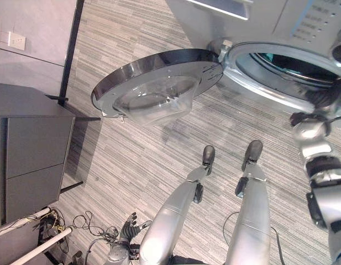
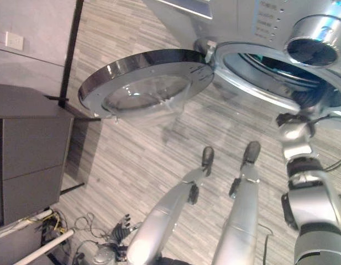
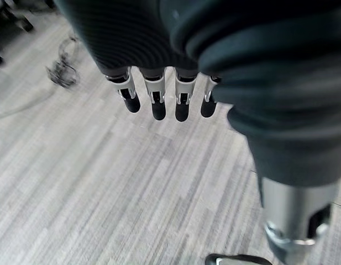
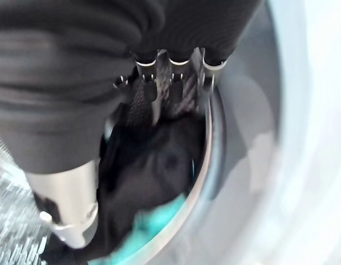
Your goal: Grab the laundry basket,head to the washer,open it,put in the laundry and shut it.
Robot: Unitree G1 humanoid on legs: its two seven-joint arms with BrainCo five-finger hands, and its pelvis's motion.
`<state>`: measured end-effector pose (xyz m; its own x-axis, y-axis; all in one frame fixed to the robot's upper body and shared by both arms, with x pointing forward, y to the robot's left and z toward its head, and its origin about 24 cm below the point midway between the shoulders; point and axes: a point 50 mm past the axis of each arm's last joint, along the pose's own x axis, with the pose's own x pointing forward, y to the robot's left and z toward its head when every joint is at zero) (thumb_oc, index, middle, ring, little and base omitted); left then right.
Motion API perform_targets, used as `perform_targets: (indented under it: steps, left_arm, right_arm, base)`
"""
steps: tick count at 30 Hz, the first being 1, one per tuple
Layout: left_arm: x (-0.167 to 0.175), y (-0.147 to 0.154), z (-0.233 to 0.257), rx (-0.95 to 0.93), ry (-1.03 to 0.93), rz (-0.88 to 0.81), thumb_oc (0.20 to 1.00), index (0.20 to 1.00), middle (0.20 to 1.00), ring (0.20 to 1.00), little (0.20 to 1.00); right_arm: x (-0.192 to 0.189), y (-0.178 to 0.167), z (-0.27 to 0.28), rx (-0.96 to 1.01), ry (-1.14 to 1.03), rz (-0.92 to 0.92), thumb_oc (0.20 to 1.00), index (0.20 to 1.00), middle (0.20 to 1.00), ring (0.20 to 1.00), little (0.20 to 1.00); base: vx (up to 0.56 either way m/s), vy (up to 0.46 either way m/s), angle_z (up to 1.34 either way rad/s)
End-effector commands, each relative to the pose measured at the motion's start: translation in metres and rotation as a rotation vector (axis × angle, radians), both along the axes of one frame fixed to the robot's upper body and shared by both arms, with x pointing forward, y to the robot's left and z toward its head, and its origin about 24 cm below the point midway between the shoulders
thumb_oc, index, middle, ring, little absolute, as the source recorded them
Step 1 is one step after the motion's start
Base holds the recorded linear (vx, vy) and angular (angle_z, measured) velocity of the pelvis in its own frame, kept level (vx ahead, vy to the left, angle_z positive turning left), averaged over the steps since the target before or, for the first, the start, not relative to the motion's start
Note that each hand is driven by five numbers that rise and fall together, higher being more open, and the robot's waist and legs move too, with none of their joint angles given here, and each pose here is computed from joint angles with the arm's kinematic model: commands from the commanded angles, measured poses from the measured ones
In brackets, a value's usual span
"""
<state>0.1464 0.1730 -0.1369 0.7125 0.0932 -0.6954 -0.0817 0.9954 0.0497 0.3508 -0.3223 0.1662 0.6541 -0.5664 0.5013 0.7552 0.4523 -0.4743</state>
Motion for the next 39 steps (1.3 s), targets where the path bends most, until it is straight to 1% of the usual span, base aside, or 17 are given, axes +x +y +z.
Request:
perform_targets:
  steps: [1,3,5,7,8,13,15,16,19,22,24,26,31,33,35,37,39]
  left_arm:
    - [-0.017,0.002,-0.008,0.022,0.056,0.024,1.000,1.000,1.000,1.000,1.000]
    - [-0.016,0.002,-0.007,0.021,0.046,0.042,1.000,1.000,1.000,1.000,1.000]
    - [-0.017,0.002,-0.007,0.027,0.047,0.045,1.000,1.000,1.000,1.000,1.000]
    - [-0.019,0.003,-0.009,0.039,0.055,0.062,1.000,1.000,1.000,1.000,1.000]
    - [-0.019,0.003,-0.009,0.039,0.055,0.062,1.000,1.000,1.000,1.000,1.000]
    - [-0.029,0.008,-0.015,0.077,0.118,0.104,1.000,1.000,1.000,1.000,1.000]
    - [-0.036,0.011,-0.019,0.104,0.167,0.117,1.000,1.000,1.000,1.000,1.000]
    - [-0.038,0.014,-0.020,0.112,0.184,0.125,1.000,1.000,1.000,1.000,1.000]
    - [-0.043,0.019,-0.023,0.129,0.226,0.145,1.000,1.000,1.000,1.000,1.000]
    - [-0.042,0.023,-0.023,0.136,0.239,0.156,1.000,1.000,1.000,1.000,1.000]
    - [-0.043,0.028,-0.024,0.148,0.264,0.151,1.000,1.000,1.000,1.000,1.000]
    - [-0.047,0.034,-0.025,0.178,0.295,0.145,1.000,1.000,1.000,1.000,1.000]
    - [-0.062,0.049,-0.026,0.228,0.357,0.151,1.000,1.000,1.000,1.000,1.000]
    - [-0.066,0.052,-0.027,0.252,0.377,0.119,1.000,1.000,1.000,1.000,1.000]
    - [-0.074,0.052,-0.028,0.285,0.402,0.018,1.000,1.000,1.000,1.000,1.000]
    - [-0.075,0.051,-0.029,0.303,0.415,-0.055,1.000,1.000,1.000,1.000,1.000]
    - [-0.075,0.051,-0.029,0.310,0.416,-0.080,1.000,1.000,1.000,1.000,1.000]
  right_arm:
    - [-0.014,-0.021,0.006,-0.079,-0.021,-0.063,1.000,1.000,1.000,1.000,1.000]
    - [-0.014,0.004,-0.019,-0.159,0.030,0.013,1.000,1.000,1.000,1.000,1.000]
    - [-0.015,0.009,-0.024,-0.164,0.029,0.027,1.000,1.000,1.000,1.000,1.000]
    - [-0.016,0.030,-0.042,-0.147,0.031,0.080,1.000,1.000,1.000,1.000,1.000]
    - [-0.016,0.030,-0.042,-0.147,0.031,0.080,1.000,1.000,1.000,1.000,1.000]
    - [-0.016,0.062,-0.079,0.027,0.093,0.167,1.000,1.000,1.000,1.000,1.000]
    - [-0.022,0.072,-0.115,0.127,0.237,0.211,1.000,1.000,1.000,1.000,1.000]
    - [-0.026,0.074,-0.126,0.132,0.291,0.219,1.000,1.000,1.000,1.000,1.000]
    - [-0.045,0.071,-0.166,0.190,0.472,0.201,1.000,1.000,1.000,1.000,1.000]
    - [-0.075,0.058,-0.204,0.253,0.671,0.147,1.000,1.000,1.000,1.000,1.000]
    - [-0.099,0.047,-0.226,0.356,0.765,0.102,1.000,1.000,1.000,1.000,1.000]
    - [-0.122,0.039,-0.241,0.389,0.831,0.060,1.000,1.000,1.000,1.000,1.000]
    - [-0.174,0.036,-0.273,0.520,0.958,0.017,1.000,1.000,1.000,1.000,1.000]
    - [-0.188,0.033,-0.279,0.524,1.018,0.008,1.000,1.000,1.000,1.000,1.000]
    - [-0.207,0.023,-0.285,0.531,1.085,-0.041,1.000,1.000,1.000,1.000,1.000]
    - [-0.218,0.012,-0.284,0.573,1.073,-0.091,1.000,1.000,1.000,1.000,1.000]
    - [-0.216,0.010,-0.282,0.588,1.054,-0.096,1.000,1.000,1.000,1.000,1.000]
  base:
    - [-0.01,-0.018,-0.12]
    - [-0.02,-0.019,-0.10]
    - [0.00,0.000,0.00]
    - [0.00,0.000,0.00]
    - [0.00,0.000,0.00]
    - [0.00,0.035,-0.03]
    - [0.05,0.093,-0.09]
    - [0.08,0.080,-0.07]
    - [0.10,0.026,-0.11]
    - [0.11,-0.015,0.13]
    - [0.13,-0.035,0.34]
    - [0.16,-0.056,0.29]
    - [0.15,-0.095,0.14]
    - [0.15,-0.076,0.05]
    - [0.20,-0.033,-0.04]
    - [0.11,0.058,-0.16]
    - [-0.06,0.106,-0.22]
